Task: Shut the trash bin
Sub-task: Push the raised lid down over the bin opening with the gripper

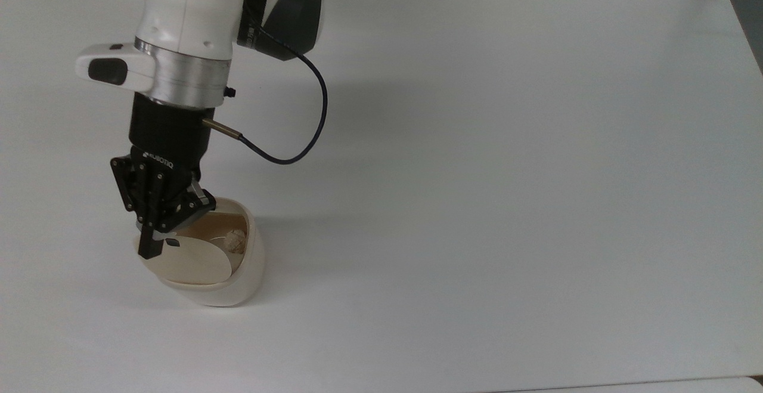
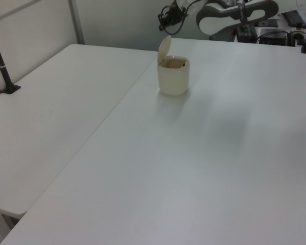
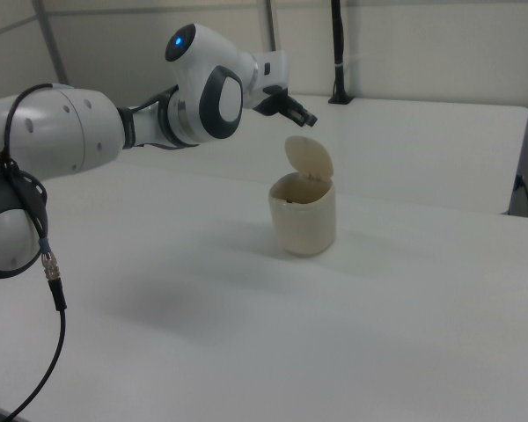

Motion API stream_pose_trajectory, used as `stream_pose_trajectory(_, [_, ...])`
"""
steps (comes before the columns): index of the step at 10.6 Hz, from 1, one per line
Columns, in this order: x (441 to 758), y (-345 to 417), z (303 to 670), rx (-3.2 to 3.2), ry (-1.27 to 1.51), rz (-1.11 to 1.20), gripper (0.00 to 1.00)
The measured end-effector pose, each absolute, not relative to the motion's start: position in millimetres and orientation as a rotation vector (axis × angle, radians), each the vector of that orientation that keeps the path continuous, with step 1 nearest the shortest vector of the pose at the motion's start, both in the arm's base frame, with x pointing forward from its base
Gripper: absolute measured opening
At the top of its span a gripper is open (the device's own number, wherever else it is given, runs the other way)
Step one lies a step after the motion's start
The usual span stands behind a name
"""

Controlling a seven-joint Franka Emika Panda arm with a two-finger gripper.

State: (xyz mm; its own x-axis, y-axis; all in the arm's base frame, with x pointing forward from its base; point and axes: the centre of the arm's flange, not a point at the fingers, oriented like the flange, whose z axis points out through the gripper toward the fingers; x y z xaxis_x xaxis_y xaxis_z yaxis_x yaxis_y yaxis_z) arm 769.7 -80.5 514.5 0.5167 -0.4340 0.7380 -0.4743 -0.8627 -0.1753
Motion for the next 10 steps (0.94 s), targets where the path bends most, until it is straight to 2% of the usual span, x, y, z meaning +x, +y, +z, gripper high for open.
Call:
stream_pose_trajectory(6, [767.7, -66.4, 474.9, 2.738, -0.761, 1.185, 0.01])
stream_pose_trajectory(10, [740.9, -66.5, 464.6, 2.776, -0.722, 1.029, 0.01])
